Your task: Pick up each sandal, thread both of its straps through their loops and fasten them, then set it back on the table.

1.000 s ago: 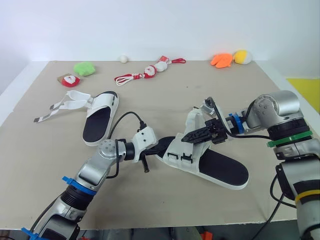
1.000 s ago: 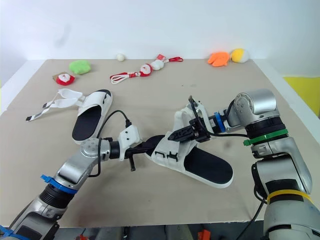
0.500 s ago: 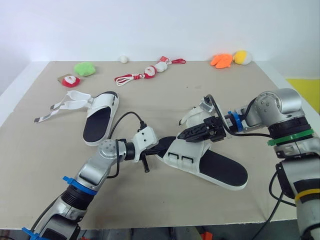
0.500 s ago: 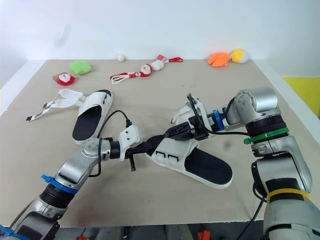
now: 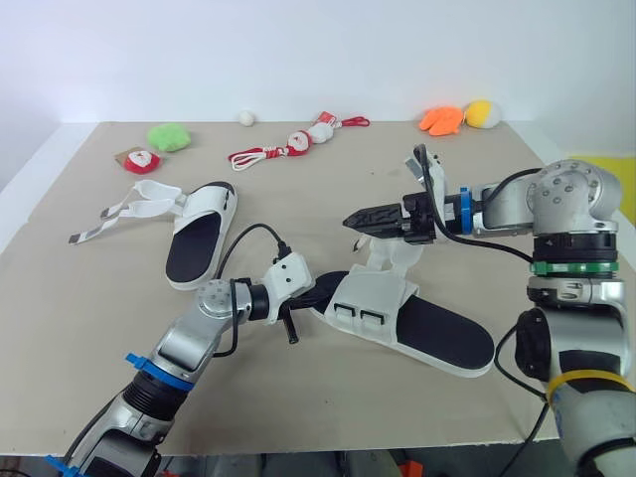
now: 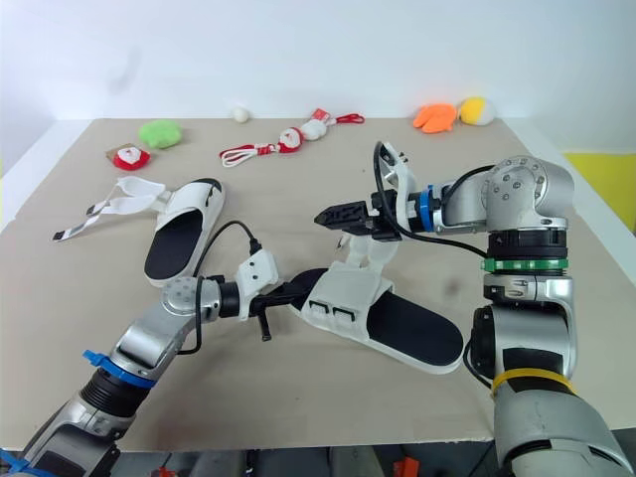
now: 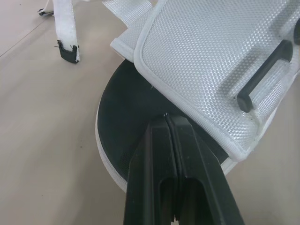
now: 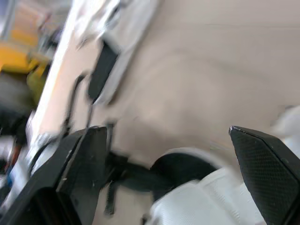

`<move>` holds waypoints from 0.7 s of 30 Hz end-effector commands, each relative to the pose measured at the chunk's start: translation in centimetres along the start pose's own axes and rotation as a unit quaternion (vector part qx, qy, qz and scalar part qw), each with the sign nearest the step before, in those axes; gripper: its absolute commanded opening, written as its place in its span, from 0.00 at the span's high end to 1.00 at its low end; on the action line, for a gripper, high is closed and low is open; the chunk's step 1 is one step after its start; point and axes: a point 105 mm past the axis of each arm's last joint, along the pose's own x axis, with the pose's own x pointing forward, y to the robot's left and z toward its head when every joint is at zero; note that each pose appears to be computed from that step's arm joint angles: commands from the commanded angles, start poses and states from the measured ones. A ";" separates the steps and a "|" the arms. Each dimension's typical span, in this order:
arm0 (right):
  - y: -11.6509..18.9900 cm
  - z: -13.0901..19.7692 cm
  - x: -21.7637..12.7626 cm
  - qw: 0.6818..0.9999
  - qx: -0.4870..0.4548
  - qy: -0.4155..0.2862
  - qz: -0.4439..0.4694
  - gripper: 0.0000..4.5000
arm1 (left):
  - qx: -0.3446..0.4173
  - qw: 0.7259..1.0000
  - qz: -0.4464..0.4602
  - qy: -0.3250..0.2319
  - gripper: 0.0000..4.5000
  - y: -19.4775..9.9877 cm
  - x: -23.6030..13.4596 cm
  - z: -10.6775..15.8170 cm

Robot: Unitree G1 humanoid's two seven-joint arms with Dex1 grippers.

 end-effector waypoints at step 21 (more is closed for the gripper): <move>-2.0 0.8 -0.1 0.984 0.106 -0.088 -0.114 0.01 | -0.029 0.998 -0.023 0.047 1.00 -1.3 0.4 -2.7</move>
